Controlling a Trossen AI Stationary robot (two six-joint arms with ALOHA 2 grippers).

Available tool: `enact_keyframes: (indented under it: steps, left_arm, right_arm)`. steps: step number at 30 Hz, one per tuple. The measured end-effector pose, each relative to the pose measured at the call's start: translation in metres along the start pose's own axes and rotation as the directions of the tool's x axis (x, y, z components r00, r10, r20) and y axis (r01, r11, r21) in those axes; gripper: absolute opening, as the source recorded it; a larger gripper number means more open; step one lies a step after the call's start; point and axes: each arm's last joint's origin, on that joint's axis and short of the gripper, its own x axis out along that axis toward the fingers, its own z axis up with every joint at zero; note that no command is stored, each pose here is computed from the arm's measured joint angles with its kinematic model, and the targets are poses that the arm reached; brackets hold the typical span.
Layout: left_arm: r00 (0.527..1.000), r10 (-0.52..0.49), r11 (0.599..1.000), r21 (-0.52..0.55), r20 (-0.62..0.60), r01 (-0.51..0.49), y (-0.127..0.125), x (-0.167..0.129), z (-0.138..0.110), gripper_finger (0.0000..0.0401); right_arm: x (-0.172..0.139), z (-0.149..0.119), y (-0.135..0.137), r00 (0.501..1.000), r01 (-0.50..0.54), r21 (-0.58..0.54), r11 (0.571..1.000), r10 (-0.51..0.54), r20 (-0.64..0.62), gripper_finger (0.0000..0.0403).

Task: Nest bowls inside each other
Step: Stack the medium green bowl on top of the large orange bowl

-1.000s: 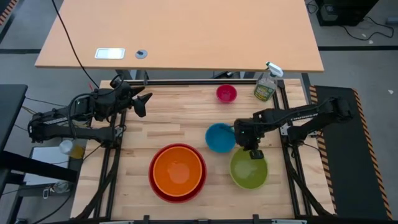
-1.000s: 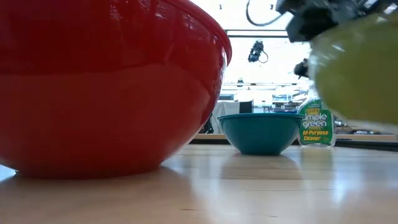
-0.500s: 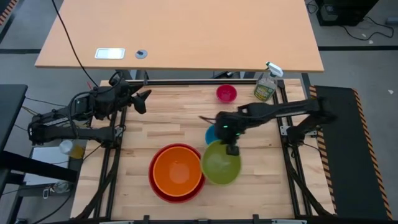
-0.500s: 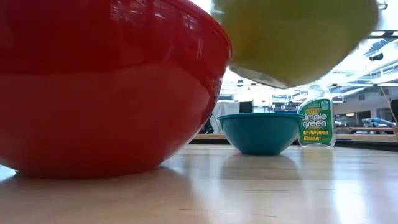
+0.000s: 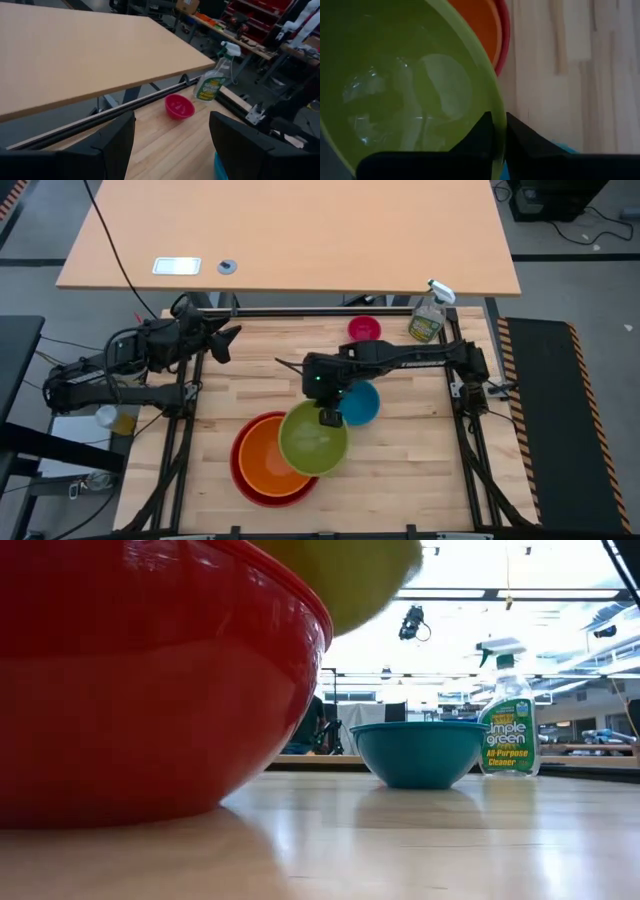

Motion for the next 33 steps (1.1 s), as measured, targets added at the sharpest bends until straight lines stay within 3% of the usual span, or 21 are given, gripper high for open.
enact_keyframes:
  steps: [6,10,16,24,29,33]
  left_arm:
    - [0.999,-0.021,1.000,0.021,0.029,0.021,0.004,-0.010,0.003,0.0259]
    - [0.999,-0.018,0.996,0.084,0.036,0.015,0.005,-0.011,0.004,0.0259]
    - [0.999,-0.015,0.996,0.084,0.037,0.011,0.005,-0.011,0.003,0.0259]
    - [0.999,-0.011,0.997,0.083,0.035,0.008,0.004,-0.010,0.003,0.0259]
    - [0.999,-0.009,0.996,0.084,0.032,0.006,0.005,-0.011,0.003,0.0259]
    - [1.000,-0.008,0.996,0.085,0.030,0.005,0.005,-0.010,0.003,0.0259]
  right_arm:
    - [0.001,0.017,0.009,0.990,-0.029,0.026,0.999,0.025,0.142,0.0034]
    - [0.025,0.023,0.015,0.986,-0.036,0.022,0.999,0.032,0.166,0.0034]
    - [0.070,0.033,0.018,0.974,-0.019,0.003,1.000,0.018,0.225,0.0034]
    - [0.111,0.025,0.010,0.992,-0.007,-0.010,1.000,0.008,0.126,0.0035]
    - [0.112,0.022,0.009,0.995,0.004,-0.049,0.999,0.001,0.102,0.0039]
    - [0.111,0.021,0.007,0.996,0.011,-0.045,0.999,-0.007,0.085,0.0066]
